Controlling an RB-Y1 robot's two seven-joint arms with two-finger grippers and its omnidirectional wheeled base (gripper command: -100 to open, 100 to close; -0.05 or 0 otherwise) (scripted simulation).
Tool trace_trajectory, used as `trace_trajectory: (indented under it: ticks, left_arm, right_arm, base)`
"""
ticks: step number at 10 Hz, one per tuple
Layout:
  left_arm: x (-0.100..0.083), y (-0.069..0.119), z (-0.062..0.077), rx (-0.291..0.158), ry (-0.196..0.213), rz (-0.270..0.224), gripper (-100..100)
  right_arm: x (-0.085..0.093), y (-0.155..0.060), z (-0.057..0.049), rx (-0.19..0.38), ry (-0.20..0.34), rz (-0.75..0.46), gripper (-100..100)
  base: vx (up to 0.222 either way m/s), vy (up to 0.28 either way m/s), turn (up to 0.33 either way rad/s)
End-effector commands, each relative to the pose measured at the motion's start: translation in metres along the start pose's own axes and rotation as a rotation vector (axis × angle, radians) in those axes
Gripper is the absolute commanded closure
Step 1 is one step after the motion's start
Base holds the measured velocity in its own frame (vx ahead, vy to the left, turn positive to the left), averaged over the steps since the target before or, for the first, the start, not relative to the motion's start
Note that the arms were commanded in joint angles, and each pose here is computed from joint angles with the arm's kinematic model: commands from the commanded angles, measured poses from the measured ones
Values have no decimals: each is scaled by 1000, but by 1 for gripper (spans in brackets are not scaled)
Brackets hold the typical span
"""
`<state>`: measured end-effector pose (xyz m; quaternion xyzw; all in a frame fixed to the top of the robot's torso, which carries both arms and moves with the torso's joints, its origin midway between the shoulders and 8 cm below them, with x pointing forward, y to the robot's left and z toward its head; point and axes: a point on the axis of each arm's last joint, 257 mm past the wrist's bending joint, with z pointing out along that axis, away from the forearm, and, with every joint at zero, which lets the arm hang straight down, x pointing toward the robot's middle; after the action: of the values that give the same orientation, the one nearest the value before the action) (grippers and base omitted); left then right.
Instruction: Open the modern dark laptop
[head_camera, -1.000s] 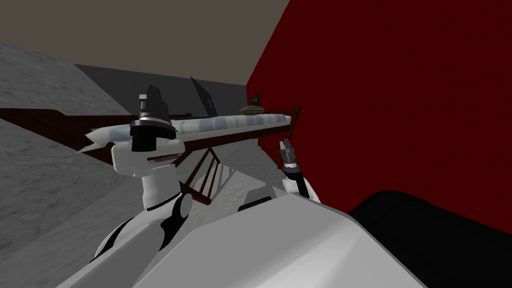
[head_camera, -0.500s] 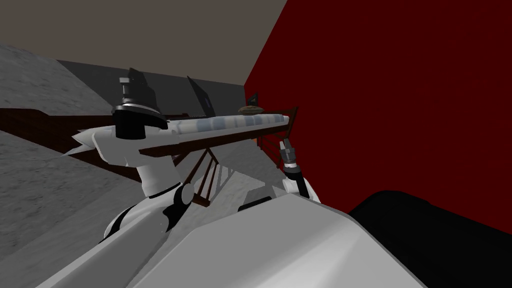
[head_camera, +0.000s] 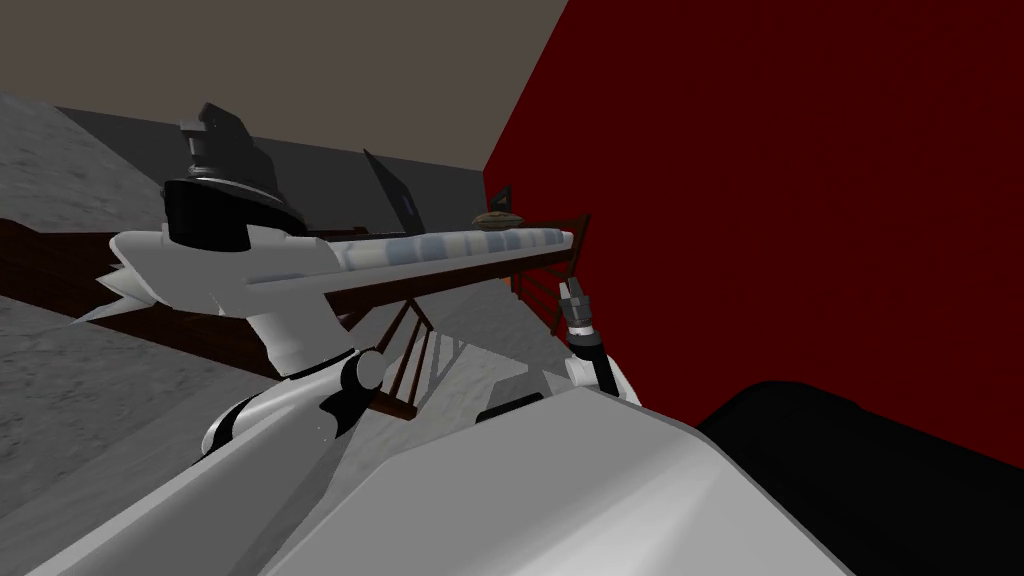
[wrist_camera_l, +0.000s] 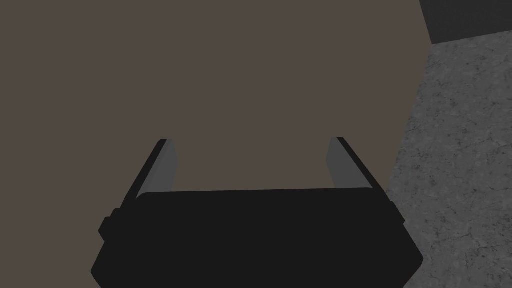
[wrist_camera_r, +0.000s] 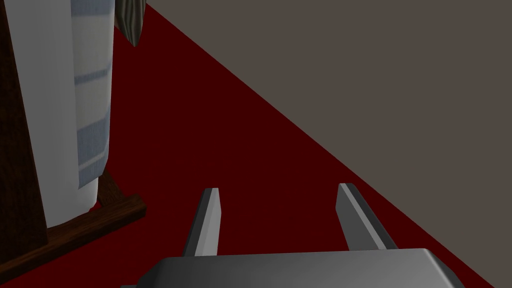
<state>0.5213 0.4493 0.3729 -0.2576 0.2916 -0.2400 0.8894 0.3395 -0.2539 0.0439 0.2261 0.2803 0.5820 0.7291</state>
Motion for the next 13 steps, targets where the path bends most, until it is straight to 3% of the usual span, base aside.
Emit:
trace_trajectory:
  ticks: [1,3,4,6,7,9,10,12,13]
  left_arm:
    - [-15,7,18,-67,-20,23,-100]
    - [-26,-16,26,-42,-41,-9,-100]
    - [-31,7,32,-120,-38,25,-100]
    - [-42,-15,40,-97,-56,-8,-100]
    - [-43,6,47,-168,-47,19,-100]
    - [-54,-14,53,-152,-61,-12,-100]
    - [-54,5,57,-224,-46,9,-100]
    - [-63,-14,63,-207,-58,-20,-100]
    - [-62,2,66,-276,-39,-6,-100]
  right_arm:
    - [0,0,0,0,0,0,0]
    - [0,0,0,0,0,0,0]
    - [0,0,0,0,0,0,0]
    - [0,0,0,0,0,0,0]
    - [0,0,0,0,0,0,0]
    - [0,0,0,0,0,0,0]
    - [0,0,0,0,0,0,0]
    - [0,0,0,0,0,0,0]
    - [0,0,0,0,0,0,0]
  base:
    - [12,14,-92]
    - [11,14,-38]
    - [19,14,-103]
    - [15,17,-27]
    - [18,24,-100]
    - [20,19,-25]
    - [25,17,-77]
    - [25,16,-31]
    - [35,20,-90]
